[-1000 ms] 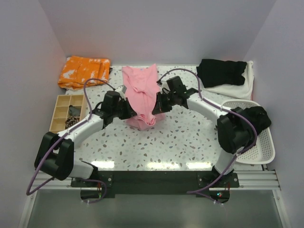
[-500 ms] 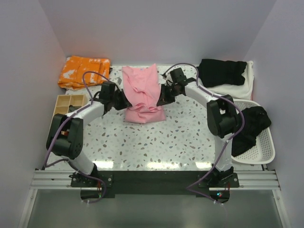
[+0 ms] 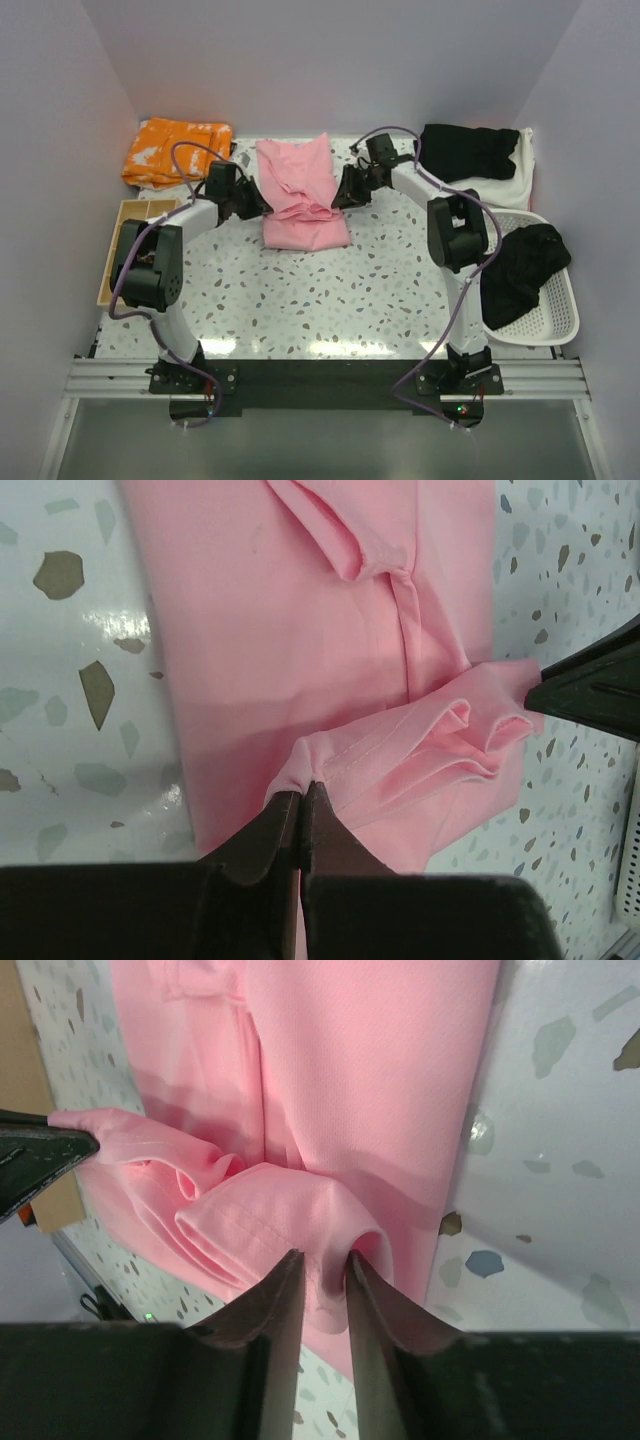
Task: Fold and stack the t-shirts
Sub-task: Fold the folded rectangular tshirt in 1/3 of the way
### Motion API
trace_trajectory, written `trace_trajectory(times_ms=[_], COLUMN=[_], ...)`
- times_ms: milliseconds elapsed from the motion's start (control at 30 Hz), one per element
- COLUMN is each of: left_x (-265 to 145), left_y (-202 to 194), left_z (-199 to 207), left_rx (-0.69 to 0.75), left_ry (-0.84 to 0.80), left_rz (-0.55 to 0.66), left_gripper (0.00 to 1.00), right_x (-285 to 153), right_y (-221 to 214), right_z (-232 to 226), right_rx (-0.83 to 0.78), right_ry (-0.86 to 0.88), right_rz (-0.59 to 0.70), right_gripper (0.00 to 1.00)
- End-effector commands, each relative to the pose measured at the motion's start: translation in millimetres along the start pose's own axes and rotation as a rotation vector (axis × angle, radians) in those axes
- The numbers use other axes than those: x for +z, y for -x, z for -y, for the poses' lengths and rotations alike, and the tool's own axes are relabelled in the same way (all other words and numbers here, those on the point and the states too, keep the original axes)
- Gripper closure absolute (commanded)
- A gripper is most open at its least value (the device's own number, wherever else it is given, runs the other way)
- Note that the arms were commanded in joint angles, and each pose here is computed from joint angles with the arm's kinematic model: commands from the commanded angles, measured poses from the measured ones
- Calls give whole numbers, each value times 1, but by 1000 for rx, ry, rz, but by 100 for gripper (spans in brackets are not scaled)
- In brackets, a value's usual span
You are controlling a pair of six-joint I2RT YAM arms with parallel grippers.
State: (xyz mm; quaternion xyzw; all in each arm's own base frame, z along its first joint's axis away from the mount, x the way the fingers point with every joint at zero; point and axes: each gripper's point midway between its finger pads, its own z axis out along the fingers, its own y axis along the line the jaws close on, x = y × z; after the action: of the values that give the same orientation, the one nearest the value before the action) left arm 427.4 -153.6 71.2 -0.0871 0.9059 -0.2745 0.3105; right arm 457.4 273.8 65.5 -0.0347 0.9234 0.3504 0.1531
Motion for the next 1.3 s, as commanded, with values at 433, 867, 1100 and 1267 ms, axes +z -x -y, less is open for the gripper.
trace_trajectory(times_ms=[433, 867, 1100, 1267], left_x=[-23, -4, 32, 40], left_y=[93, 28, 8, -17], left_z=[38, 69, 33, -5], left_rx=[176, 138, 97, 85], left_ry=[-135, -536, -457, -293], left_rz=[257, 117, 117, 79], left_gripper=[0, 0, 0, 0], right_x=[-84, -18, 23, 38], right_y=[59, 23, 23, 2], right_z=[-53, -78, -27, 19], right_rx=[-185, -161, -138, -81], right_ry=[65, 215, 86, -40], right_rz=[248, 136, 107, 51], right_gripper=[45, 48, 49, 50])
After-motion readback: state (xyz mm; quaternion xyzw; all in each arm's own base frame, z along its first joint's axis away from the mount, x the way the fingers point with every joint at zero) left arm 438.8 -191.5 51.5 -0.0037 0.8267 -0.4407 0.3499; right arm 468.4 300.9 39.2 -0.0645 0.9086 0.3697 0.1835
